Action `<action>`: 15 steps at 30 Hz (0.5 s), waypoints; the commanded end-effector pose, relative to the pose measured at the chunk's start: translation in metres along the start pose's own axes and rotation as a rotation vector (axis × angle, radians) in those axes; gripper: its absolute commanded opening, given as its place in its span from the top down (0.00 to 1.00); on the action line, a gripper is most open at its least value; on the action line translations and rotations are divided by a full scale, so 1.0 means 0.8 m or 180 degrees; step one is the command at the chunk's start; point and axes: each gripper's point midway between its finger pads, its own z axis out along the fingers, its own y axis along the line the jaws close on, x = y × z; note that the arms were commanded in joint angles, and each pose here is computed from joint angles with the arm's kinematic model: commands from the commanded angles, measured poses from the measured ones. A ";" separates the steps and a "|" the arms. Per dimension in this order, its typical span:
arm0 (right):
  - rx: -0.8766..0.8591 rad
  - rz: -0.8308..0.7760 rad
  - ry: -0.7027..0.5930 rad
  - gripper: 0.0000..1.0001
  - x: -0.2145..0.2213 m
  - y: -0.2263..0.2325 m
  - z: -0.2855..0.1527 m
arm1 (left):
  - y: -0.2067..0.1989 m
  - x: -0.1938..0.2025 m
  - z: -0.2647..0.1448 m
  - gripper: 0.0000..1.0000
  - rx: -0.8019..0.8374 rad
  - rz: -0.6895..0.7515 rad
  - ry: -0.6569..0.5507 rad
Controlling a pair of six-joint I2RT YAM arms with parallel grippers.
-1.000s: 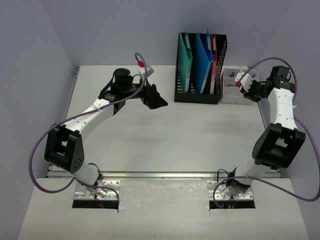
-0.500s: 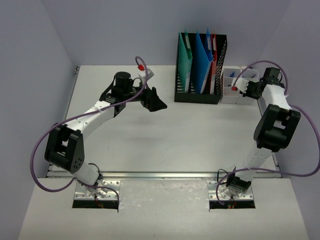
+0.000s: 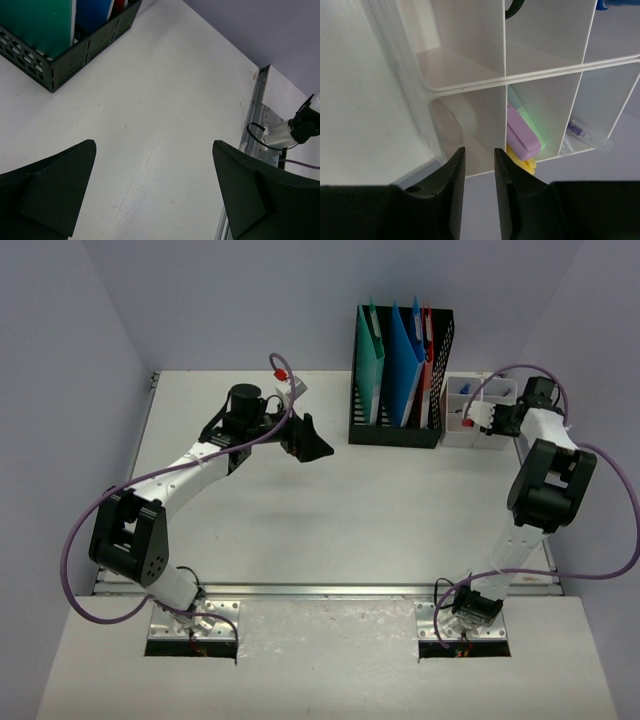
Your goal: Organize the desk
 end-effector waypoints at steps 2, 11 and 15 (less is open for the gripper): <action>0.0199 -0.0227 0.0002 0.62 -0.001 -0.027 -0.012 | -0.008 -0.032 -0.011 0.00 -0.0055 0.0171 -0.0221; 0.0405 0.0425 -0.0420 0.39 -0.061 -0.043 -0.074 | 0.016 -0.045 -0.024 0.00 -0.0571 -0.0083 -0.0307; 0.0430 0.1397 -0.1083 0.17 -0.137 -0.056 -0.138 | 0.047 -0.036 -0.032 0.00 -0.1045 -0.0340 -0.0029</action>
